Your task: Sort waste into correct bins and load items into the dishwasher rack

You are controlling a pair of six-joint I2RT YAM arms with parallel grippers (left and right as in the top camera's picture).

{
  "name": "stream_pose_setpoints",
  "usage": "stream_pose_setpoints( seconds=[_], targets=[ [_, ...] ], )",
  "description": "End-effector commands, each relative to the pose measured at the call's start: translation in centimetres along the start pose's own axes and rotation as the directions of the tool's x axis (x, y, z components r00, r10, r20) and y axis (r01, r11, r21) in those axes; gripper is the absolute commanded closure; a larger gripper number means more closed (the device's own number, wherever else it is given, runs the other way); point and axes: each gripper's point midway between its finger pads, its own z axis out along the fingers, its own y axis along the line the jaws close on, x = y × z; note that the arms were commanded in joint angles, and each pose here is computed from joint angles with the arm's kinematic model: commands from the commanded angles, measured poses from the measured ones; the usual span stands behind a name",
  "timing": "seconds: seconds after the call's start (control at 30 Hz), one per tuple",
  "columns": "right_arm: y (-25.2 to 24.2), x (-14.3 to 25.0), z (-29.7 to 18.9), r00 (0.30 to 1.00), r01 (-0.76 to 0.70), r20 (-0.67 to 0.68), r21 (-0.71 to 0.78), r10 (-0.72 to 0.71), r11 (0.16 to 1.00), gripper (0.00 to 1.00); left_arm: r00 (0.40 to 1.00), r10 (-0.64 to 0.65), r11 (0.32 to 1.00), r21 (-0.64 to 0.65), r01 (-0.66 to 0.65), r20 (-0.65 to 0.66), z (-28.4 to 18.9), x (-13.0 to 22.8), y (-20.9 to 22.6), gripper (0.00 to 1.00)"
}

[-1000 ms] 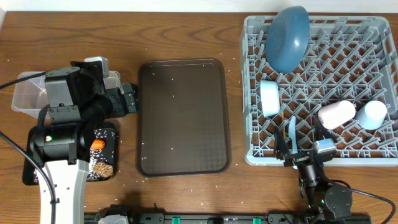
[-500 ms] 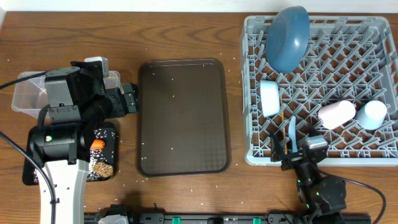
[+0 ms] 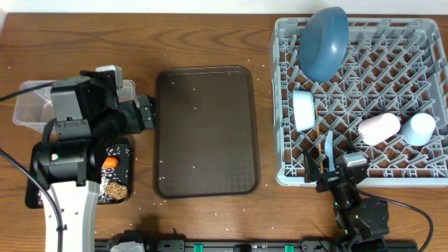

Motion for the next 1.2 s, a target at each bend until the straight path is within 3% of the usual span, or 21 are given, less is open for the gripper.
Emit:
stream_pose_setpoints(
  seconds=[0.0, 0.27, 0.5, 0.93, 1.17],
  targets=[
    [-0.3, 0.1, 0.0, 1.0, -0.01, -0.004, 0.012, 0.01, 1.0, 0.01, 0.997, 0.034, 0.996, -0.083, -0.028, 0.067, -2.1, -0.3, 0.9, 0.02],
    [-0.3, 0.1, 0.0, 1.0, -0.01, -0.004, 0.013, 0.01, 1.0, 0.01, 0.942, 0.101, 0.994, -0.077, -0.081, 0.32, -6.7, 0.7, 0.1, 0.02],
    [-0.3, 0.1, 0.0, 1.0, -0.01, -0.004, 0.012, 0.01, 1.0, 0.01, 0.877, 0.172, 0.985, -0.094, -0.146, 0.449, -8.5, 4.6, 0.1, 0.02],
    [-0.3, 0.1, 0.0, 1.0, -0.01, -0.004, 0.013, 0.01, 1.0, 0.01, 0.729, 0.207, 0.977, -0.097, -0.191, 0.652, -6.1, 7.2, 0.7, 0.02],
    [-0.3, 0.1, 0.0, 1.0, -0.01, -0.004, 0.013, 0.01, 1.0, 0.01, 0.749, 0.206, 0.975, -0.068, -0.21, 0.63, -2.2, 9.2, 1.2, 0.02]
  ],
)
